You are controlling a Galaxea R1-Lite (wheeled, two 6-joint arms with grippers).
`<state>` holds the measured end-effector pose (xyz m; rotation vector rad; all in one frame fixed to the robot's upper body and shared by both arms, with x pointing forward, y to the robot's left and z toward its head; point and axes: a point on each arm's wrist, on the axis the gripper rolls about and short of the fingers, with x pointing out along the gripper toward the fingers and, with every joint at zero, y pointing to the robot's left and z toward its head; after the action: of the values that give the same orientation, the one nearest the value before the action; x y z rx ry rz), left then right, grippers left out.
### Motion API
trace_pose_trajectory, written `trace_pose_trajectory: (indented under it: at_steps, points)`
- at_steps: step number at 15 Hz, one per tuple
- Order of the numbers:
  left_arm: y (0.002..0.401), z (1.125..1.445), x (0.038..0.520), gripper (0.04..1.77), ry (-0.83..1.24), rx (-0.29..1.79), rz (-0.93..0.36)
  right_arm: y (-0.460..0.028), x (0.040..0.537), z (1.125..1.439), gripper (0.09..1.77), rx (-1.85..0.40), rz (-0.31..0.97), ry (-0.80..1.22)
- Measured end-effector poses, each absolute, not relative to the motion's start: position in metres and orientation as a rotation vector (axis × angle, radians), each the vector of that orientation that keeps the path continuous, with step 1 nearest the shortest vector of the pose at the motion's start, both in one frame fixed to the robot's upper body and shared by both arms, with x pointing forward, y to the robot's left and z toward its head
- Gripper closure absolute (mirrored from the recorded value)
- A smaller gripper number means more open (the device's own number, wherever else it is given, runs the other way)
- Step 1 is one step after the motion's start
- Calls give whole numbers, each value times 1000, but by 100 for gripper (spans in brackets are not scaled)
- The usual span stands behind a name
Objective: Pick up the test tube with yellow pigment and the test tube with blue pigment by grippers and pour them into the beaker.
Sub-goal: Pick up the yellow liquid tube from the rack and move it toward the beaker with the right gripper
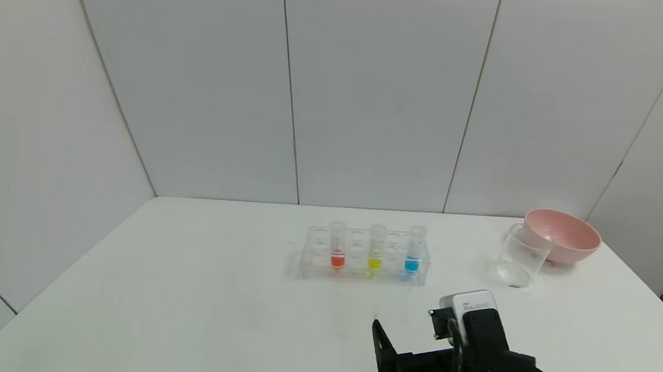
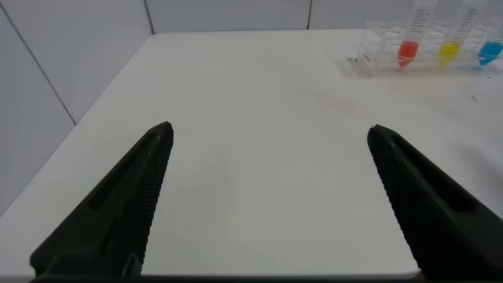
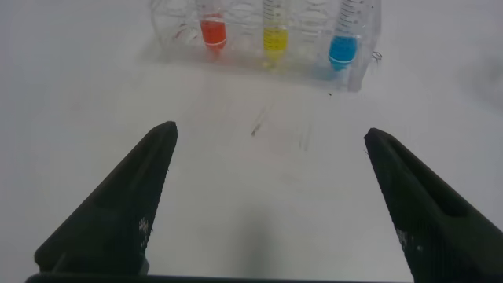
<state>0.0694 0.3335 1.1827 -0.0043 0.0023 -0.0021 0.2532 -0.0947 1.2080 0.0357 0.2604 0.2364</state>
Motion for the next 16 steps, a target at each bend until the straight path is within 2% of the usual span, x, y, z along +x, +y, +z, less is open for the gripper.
trace_pose_trajectory:
  at_steps: [8, 16]
  points:
    - [334, 1183, 69, 5, 2, -4, -2, -64, 292, 1204, 15, -8, 198, 232]
    - [334, 1183, 69, 5, 3, -4, -2, -49, 367, 1211, 15, 26, 64, 223]
